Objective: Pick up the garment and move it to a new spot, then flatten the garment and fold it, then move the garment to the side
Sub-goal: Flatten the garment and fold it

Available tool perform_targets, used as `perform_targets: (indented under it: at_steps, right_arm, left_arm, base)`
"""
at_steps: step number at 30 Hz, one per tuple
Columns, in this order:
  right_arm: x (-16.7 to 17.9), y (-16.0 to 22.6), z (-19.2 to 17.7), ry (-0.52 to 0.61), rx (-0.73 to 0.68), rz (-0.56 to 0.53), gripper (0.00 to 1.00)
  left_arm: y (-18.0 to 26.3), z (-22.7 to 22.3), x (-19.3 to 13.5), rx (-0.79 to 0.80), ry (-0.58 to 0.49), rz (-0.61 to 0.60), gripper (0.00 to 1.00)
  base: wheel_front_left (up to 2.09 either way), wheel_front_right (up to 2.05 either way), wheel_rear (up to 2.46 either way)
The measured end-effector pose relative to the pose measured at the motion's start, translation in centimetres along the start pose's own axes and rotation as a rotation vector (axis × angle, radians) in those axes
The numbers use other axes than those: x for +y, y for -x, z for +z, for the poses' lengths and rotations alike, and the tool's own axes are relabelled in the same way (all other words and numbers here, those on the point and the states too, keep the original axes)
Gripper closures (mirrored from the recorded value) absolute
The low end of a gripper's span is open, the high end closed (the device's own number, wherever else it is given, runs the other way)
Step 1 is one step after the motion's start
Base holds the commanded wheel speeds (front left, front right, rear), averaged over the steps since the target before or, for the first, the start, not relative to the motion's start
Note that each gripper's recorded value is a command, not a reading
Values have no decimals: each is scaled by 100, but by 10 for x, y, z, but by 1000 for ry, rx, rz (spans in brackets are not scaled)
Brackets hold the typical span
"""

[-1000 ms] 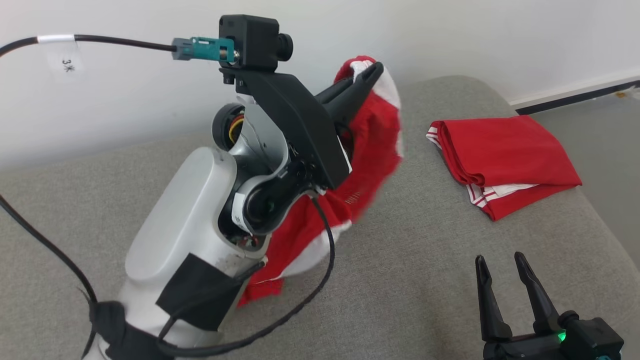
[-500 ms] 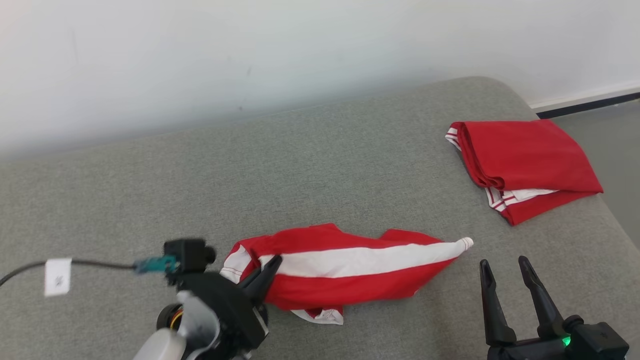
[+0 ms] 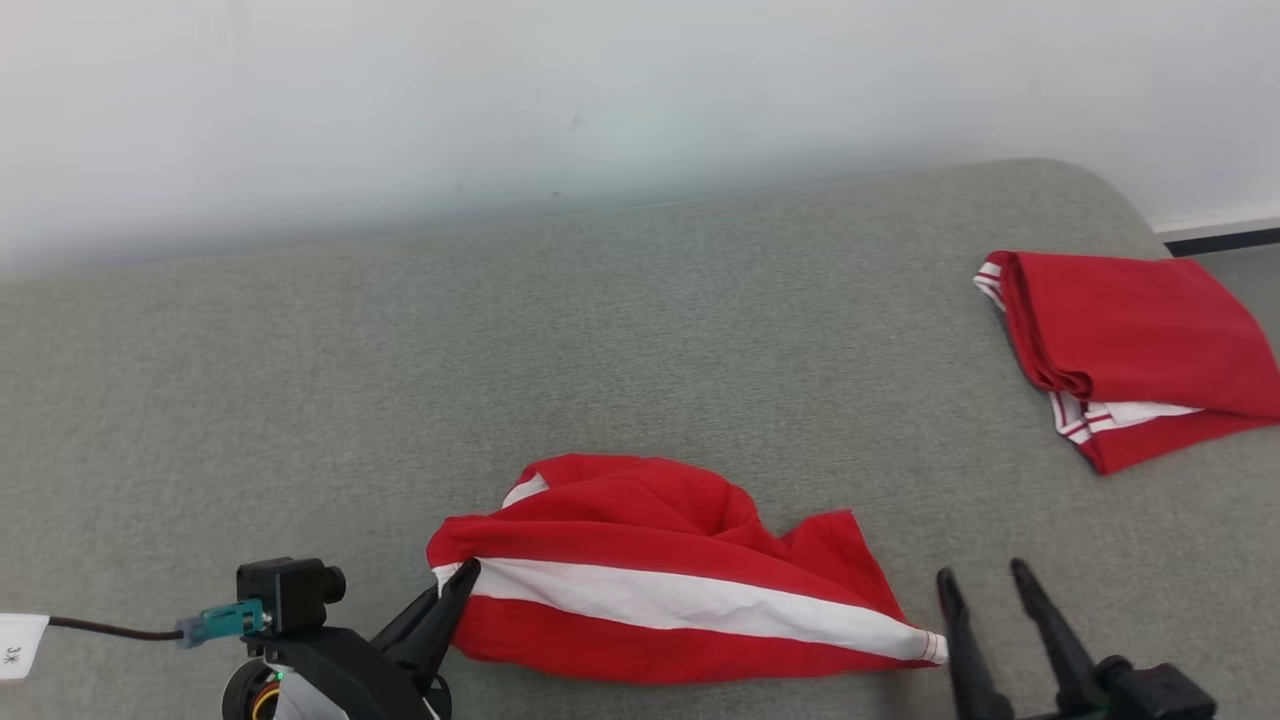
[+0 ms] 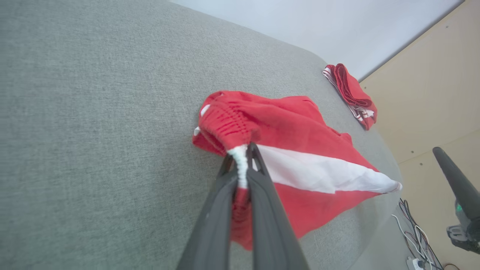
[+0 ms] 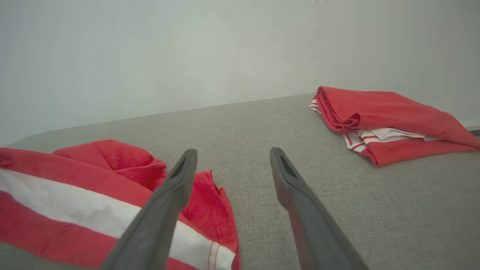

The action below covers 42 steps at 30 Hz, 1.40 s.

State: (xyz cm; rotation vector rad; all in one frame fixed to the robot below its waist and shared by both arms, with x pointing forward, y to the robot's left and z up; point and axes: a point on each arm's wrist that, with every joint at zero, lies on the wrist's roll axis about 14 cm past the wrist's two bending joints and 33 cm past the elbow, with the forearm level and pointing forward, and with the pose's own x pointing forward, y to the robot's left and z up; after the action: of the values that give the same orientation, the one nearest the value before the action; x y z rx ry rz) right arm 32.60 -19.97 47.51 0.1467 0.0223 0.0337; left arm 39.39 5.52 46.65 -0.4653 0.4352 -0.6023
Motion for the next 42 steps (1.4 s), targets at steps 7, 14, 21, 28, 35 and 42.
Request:
perform_targets:
  at_steps: [7,14,21,28,35,42]
  right_arm:
    - [19,0,-31,-57,110,89,0]
    - [40,13,-48,-125,180,152,0]
    - [30,26,-59,-110,235,148,0]
    - [28,29,-71,-122,280,141,0]
    - [28,32,-83,-126,324,146,0]
    - [29,32,-80,-114,320,163,100]
  left_arm:
    - [8,5,17,-51,-43,43,0]
    - [12,26,2,-187,-85,-7,0]
    - [30,35,-2,-304,-187,13,0]
    - [40,32,-7,-356,-168,49,0]
    - [44,26,-6,-354,-165,70,0]
    - [45,23,1,-340,-183,93,0]
  base:
    - [0,0,0]
    - [0,0,0]
    - [0,0,0]
    - [0,0,0]
    - [0,0,0]
    - [0,0,0]
